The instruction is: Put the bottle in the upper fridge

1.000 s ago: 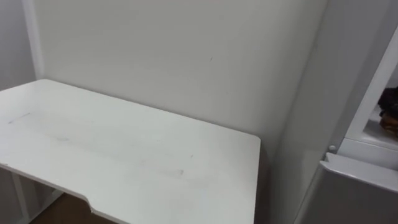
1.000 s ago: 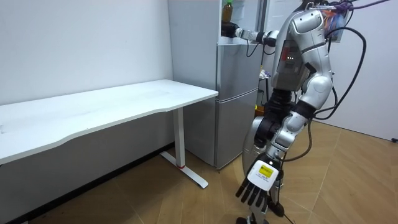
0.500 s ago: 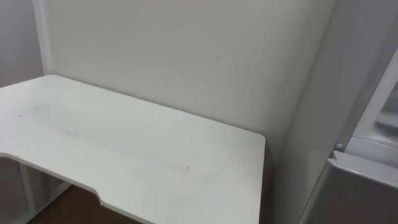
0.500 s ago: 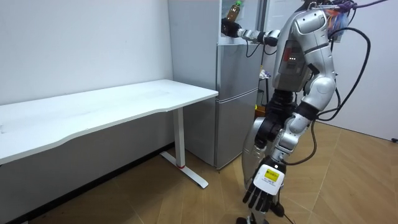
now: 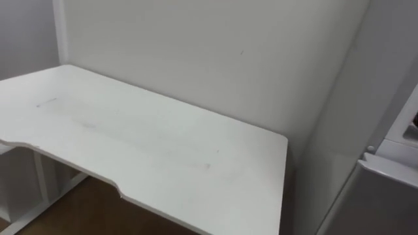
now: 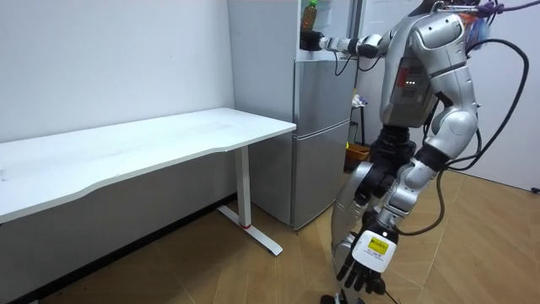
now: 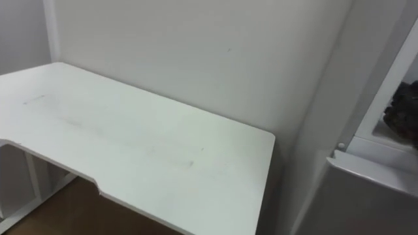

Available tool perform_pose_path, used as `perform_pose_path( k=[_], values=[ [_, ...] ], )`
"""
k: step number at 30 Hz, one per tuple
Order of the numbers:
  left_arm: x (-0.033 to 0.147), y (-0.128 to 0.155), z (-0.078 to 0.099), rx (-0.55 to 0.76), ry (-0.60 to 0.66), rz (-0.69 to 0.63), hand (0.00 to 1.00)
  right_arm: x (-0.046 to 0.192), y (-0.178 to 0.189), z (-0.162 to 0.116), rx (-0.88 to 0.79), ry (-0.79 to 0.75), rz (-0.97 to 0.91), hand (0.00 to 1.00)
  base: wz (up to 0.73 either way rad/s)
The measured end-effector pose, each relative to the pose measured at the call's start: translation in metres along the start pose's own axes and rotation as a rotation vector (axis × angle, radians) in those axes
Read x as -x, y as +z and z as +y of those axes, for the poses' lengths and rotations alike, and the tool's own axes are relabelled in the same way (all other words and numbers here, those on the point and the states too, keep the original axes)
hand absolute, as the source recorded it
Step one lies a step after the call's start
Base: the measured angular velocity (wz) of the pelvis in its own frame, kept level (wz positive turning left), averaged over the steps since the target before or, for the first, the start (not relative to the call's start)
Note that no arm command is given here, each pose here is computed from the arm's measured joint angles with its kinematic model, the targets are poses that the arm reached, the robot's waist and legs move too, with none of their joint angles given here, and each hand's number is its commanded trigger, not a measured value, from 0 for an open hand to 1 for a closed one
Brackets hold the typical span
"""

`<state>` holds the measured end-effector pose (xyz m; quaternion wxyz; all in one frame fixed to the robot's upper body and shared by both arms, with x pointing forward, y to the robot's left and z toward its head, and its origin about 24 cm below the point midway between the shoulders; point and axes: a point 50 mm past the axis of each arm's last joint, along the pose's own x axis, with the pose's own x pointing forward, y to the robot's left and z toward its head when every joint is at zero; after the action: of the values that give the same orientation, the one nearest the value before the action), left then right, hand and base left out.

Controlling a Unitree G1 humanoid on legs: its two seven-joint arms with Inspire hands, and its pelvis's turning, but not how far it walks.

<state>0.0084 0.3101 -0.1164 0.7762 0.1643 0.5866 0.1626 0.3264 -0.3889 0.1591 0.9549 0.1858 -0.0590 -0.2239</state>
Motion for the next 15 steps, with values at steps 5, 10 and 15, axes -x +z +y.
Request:
perform_pose_path(
  k=[5,10,15],
  values=[
    [0.001,-0.003,0.005,0.009,0.016,0.022,0.0,-0.003,-0.003,-0.009,0.029,-0.061,0.094,1.0,0.08],
    [0.003,-0.014,0.009,0.005,0.025,0.07,0.0,-0.001,-0.001,-0.022,0.039,-0.081,0.161,1.0,0.08],
    [0.006,-0.03,0.011,0.0,0.033,0.12,0.0,0.002,-0.001,-0.029,0.041,-0.101,0.205,0.94,0.05]
  ],
)
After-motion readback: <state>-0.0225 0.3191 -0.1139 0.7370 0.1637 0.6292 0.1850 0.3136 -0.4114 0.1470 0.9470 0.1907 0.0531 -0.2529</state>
